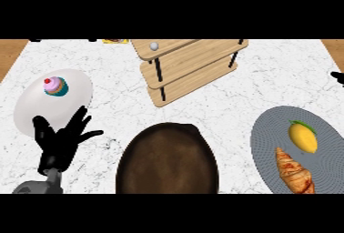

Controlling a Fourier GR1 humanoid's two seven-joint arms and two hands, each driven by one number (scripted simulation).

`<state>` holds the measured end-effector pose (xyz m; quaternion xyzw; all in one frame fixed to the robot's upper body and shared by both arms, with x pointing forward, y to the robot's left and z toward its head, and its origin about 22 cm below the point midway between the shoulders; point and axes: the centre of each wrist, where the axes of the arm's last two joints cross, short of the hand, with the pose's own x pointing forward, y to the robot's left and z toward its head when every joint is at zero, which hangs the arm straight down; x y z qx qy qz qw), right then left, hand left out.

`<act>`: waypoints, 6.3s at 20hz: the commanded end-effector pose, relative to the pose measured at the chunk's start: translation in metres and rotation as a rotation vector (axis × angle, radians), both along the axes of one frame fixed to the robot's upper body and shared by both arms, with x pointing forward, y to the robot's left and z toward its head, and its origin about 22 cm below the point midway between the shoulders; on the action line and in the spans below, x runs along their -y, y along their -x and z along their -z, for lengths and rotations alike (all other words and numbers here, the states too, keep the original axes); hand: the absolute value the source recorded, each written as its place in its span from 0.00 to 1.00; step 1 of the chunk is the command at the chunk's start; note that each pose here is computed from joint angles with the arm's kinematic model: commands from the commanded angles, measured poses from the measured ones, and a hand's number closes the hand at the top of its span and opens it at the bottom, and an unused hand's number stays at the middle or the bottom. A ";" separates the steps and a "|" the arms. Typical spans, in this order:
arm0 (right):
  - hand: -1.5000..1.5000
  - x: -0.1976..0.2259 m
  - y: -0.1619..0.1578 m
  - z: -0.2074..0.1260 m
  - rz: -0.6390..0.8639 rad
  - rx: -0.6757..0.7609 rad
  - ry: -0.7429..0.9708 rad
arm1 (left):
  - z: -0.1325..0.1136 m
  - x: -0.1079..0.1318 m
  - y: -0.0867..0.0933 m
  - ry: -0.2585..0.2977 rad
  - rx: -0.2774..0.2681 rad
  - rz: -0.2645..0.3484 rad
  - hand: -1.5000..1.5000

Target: Pick the lemon from the placemat and place it in the tiered shelf

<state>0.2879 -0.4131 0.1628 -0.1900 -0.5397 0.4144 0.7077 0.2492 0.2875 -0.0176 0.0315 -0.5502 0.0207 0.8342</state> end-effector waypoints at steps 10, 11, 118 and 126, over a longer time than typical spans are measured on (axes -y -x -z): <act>0.00 -0.051 0.019 0.025 0.041 -0.085 0.160 | 0.009 0.002 0.006 -0.021 -0.060 -0.020 0.50; 0.00 -0.046 0.023 0.038 0.041 -0.059 0.168 | 0.017 -0.009 0.011 -0.021 -0.055 -0.019 0.50; 1.00 -0.283 -0.115 -0.205 -0.223 0.547 -0.046 | 0.003 -0.010 -0.005 -0.026 -0.046 0.014 0.50; 1.00 -0.282 -0.144 -0.207 -0.202 0.572 -0.038 | 0.014 -0.009 0.002 -0.013 -0.049 0.015 0.50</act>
